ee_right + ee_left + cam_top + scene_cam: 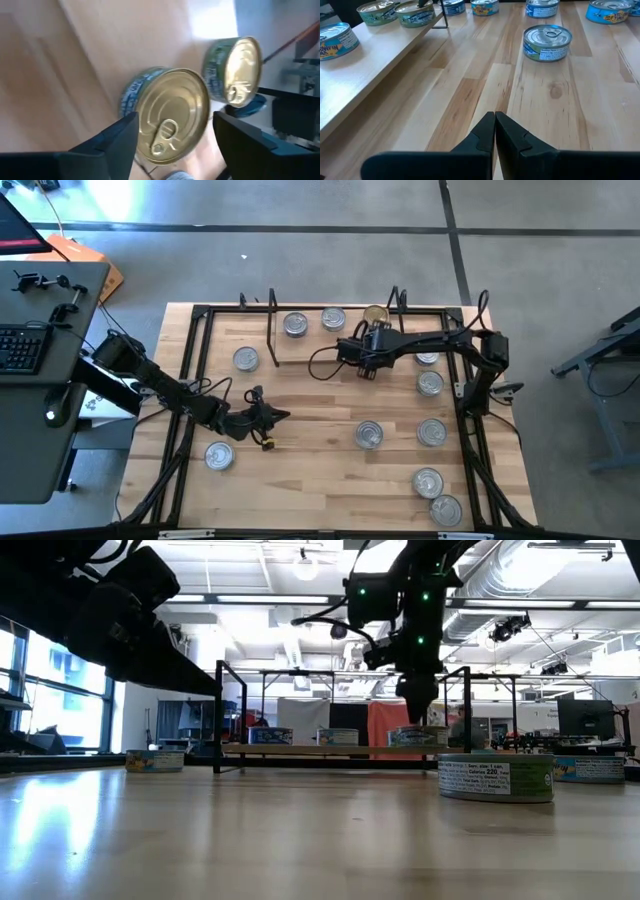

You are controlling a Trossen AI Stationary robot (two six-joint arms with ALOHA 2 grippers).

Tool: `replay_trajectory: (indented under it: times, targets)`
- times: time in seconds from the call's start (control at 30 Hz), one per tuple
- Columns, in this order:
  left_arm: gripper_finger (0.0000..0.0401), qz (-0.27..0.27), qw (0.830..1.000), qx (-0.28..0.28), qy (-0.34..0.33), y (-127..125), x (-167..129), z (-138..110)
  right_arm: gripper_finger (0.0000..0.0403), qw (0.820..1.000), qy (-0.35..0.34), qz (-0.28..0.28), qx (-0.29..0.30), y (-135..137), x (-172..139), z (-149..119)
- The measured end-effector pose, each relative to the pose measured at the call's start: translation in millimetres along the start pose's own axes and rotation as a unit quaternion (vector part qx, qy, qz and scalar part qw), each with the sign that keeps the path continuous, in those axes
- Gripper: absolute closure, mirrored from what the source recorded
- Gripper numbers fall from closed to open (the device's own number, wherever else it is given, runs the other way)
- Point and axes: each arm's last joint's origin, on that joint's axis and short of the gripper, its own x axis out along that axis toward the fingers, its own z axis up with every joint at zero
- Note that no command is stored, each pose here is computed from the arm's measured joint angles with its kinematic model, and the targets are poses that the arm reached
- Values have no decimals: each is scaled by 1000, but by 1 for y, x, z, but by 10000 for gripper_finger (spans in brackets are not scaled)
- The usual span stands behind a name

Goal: Stack canned seafood by type on shelf
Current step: Put the light green tuna can on the shelf and align it with the other light green tuna can, then put the light blue tuna can on the shelf and align it with the other light blue tuna can

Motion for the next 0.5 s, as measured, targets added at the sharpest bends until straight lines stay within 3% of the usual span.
replay_trajectory:
  times: [0.27, 0.5]
  targets:
    - [396, -5, 1000, -2, 0, -2, -1, 0, 198, 1000, -16, 8, -2, 2, -9, -1]
    - [396, -11, 1000, 0, -1, -4, -3, -1, 224, 991, -48, 125, 10, 25, -35, -3]
